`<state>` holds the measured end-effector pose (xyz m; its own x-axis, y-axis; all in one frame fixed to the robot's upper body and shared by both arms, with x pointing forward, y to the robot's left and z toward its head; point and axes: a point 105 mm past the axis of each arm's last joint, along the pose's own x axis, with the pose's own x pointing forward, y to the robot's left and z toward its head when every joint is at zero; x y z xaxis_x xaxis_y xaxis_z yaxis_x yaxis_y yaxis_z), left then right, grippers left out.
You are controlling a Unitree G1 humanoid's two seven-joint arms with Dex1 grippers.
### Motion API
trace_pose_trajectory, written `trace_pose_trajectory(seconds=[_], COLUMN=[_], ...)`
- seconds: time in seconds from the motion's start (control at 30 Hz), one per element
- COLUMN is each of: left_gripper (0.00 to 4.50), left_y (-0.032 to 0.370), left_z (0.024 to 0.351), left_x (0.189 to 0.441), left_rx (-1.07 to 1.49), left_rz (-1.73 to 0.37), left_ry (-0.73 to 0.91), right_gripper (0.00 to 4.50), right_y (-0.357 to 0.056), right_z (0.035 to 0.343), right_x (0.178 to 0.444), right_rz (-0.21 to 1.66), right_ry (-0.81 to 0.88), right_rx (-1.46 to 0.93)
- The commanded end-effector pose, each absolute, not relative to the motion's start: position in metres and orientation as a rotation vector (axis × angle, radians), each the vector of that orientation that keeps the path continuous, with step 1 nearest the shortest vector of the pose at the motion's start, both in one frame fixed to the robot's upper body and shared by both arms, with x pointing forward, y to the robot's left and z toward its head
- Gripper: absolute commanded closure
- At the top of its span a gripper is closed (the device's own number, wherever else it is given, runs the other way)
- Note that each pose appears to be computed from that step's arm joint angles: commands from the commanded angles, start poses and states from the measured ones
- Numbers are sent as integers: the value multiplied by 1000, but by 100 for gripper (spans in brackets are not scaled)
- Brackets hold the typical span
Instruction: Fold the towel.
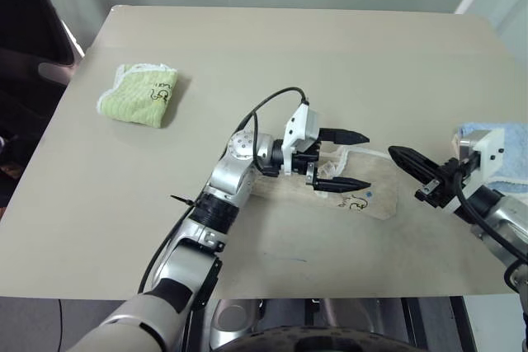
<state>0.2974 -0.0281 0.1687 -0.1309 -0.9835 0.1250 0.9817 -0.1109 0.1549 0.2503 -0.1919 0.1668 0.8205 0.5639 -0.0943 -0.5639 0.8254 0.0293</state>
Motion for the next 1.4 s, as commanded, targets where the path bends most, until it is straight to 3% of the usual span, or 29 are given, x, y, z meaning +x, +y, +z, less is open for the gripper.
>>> trace_pose_trajectory(seconds=[0.03, 0.07, 0.17, 0.33, 0.4, 0.43, 0.6, 0.87, 1.13, 1.4], left_gripper=[0, 0, 60, 235, 235, 289, 440, 446, 446, 446], left_y=[-30, -29, -26, -27, -27, -26, -25, -37, -47, -37], left_z=[183, 184, 189, 185, 186, 186, 182, 139, 109, 69], left_x=[301, 302, 299, 302, 300, 298, 288, 289, 296, 294], left_rx=[-29, -39, -120, -109, -129, -147, -114, 153, 200, 239], left_rz=[-1663, -1660, -1694, -1657, -1666, -1684, -1749, -1716, -1663, -1656], left_ry=[-259, -252, -210, -133, -119, -111, -93, -55, -1, 158], right_gripper=[448, 448, 450, 450, 450, 450, 450, 450, 450, 450], right_y=[-191, -191, -192, -191, -191, -192, -191, -184, -191, -180], right_z=[175, 175, 176, 176, 175, 175, 172, 150, 109, 69], right_x=[250, 250, 252, 253, 253, 253, 253, 255, 290, 289], right_rz=[612, 612, 612, 617, 616, 616, 625, 626, 478, 478], right_ry=[71, 71, 69, 71, 74, 76, 89, 145, 187, 275], right_rx=[-25, -25, -23, -21, -22, -23, -40, -36, 8, -62])
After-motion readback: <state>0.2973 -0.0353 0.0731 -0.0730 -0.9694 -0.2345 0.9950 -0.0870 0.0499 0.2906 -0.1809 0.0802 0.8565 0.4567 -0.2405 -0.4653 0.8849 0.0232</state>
